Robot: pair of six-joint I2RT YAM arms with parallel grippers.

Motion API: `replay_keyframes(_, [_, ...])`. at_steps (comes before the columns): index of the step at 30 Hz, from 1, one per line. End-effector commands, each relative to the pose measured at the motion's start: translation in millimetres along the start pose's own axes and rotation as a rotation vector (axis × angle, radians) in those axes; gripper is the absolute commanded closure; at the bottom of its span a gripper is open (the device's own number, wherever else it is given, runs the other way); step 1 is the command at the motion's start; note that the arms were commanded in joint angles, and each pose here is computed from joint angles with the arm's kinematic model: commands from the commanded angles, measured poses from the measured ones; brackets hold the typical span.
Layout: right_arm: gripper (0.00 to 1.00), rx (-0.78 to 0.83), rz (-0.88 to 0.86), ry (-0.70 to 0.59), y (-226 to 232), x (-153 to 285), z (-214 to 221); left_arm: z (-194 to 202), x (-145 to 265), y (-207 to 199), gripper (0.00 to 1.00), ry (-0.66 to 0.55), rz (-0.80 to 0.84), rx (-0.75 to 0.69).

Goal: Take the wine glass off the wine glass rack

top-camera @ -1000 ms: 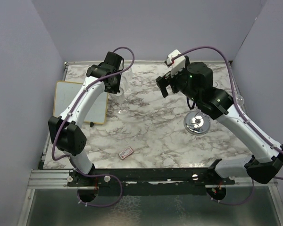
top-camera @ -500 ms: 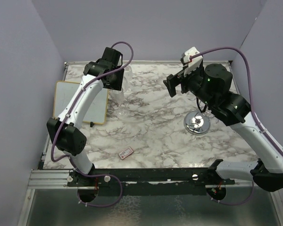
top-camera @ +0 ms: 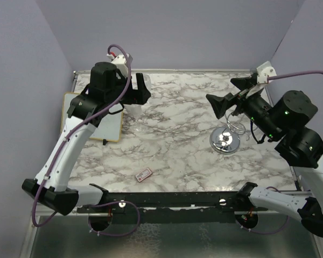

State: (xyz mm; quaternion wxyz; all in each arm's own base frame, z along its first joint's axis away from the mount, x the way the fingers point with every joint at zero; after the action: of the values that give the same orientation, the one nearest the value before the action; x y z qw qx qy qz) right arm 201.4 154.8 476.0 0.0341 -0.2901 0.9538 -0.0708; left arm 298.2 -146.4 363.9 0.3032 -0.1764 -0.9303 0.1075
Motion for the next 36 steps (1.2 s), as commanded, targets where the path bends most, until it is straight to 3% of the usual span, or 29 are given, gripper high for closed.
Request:
replay_keyframes(1, [0.00,-0.060,-0.041,-0.064,3.9,20.1,-7.7,4.8,19.1,-75.1,0.14,-0.139,0.458,0.054])
replay_keyframes(5, [0.00,-0.092,-0.033,-0.102,0.6,41.2,-11.0,41.6,13.7,-122.3,0.13,-0.149,0.600,0.027])
replay_keyframes(12, [0.00,-0.158,0.028,-0.205,-10.8,73.8,-18.9,123.0,-1.3,-180.9,0.12,-0.245,0.724,0.198])
replay_keyframes(20, [0.00,-0.197,0.052,-0.246,-17.6,99.2,-25.1,188.3,-21.2,-253.0,0.11,-0.268,0.695,0.025])
replay_keyframes(24, [0.00,-0.217,0.044,-0.278,-18.7,110.6,-31.5,216.0,-36.8,-263.7,0.11,-0.335,0.680,-0.021])
replay_keyframes(31, [0.00,-0.217,0.058,-0.291,-22.8,123.6,-32.9,270.9,-89.2,-269.4,0.12,-0.307,0.633,-0.166])
replay_keyframes(36, [0.00,-0.217,0.066,-0.291,-24.4,128.2,-31.5,286.6,-123.4,-271.1,0.18,-0.311,0.555,-0.214])
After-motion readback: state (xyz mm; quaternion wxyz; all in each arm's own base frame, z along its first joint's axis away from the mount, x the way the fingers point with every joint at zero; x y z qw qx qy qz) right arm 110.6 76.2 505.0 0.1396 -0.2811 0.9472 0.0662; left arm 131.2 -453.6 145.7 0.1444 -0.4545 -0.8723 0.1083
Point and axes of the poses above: each gripper's point midway between its finger pads, its own x axis back along the fingers, its own y axis along the line the jaws close on, z = x × y, the point moved 5 cm from there along x, back along the fingers, and after that the axes turned 3 degrees about x, right-handed, at the moved point
